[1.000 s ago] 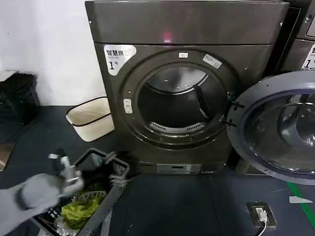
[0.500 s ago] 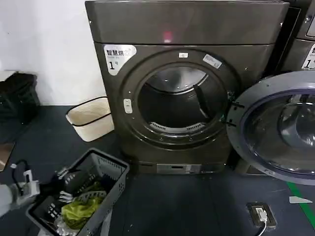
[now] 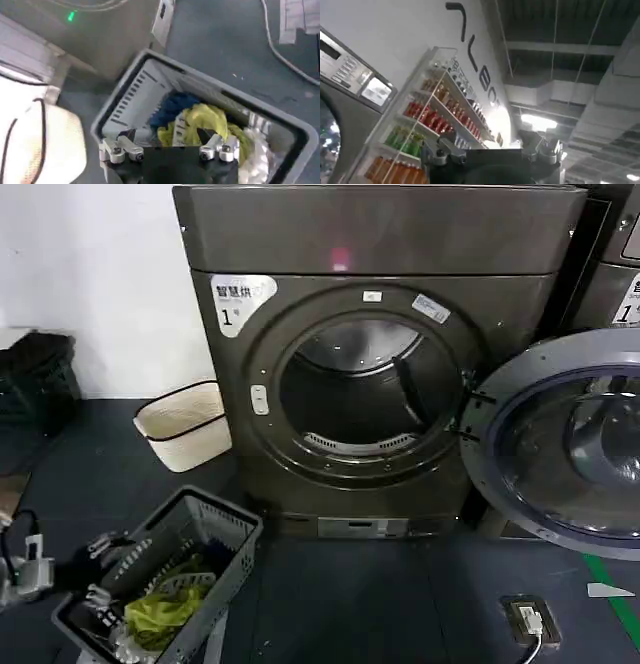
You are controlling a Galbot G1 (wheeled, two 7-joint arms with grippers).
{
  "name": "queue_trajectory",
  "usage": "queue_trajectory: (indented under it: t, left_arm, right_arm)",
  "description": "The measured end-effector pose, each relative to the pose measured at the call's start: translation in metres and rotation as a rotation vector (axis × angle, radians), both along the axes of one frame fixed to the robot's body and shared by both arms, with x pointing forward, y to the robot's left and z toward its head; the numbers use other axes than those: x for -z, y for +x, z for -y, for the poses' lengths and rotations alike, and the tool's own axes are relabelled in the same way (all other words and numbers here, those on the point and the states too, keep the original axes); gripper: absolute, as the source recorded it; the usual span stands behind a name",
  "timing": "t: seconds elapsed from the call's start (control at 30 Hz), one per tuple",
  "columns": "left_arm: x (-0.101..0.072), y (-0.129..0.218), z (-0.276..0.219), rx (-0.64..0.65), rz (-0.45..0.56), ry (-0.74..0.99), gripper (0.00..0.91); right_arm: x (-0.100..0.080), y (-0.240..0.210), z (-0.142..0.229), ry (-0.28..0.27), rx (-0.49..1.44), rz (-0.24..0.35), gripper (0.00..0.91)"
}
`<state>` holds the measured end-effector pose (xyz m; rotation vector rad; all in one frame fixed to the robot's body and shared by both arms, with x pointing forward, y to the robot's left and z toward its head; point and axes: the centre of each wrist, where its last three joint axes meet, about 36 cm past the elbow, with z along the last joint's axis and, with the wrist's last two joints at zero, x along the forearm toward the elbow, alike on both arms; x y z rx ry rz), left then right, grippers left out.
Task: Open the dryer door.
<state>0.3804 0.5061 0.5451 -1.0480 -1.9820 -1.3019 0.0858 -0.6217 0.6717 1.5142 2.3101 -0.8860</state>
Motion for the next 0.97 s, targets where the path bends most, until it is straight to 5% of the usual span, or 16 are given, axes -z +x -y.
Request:
queue_trajectory:
  t: [0.97]
  left_arm:
    - [-0.014, 0.004, -0.015, 0.065, -0.055, 0.086, 0.907]
  right_arm:
    - [-0.003, 0.000, 0.004, -0.012, 0.019, -0.003, 0.907]
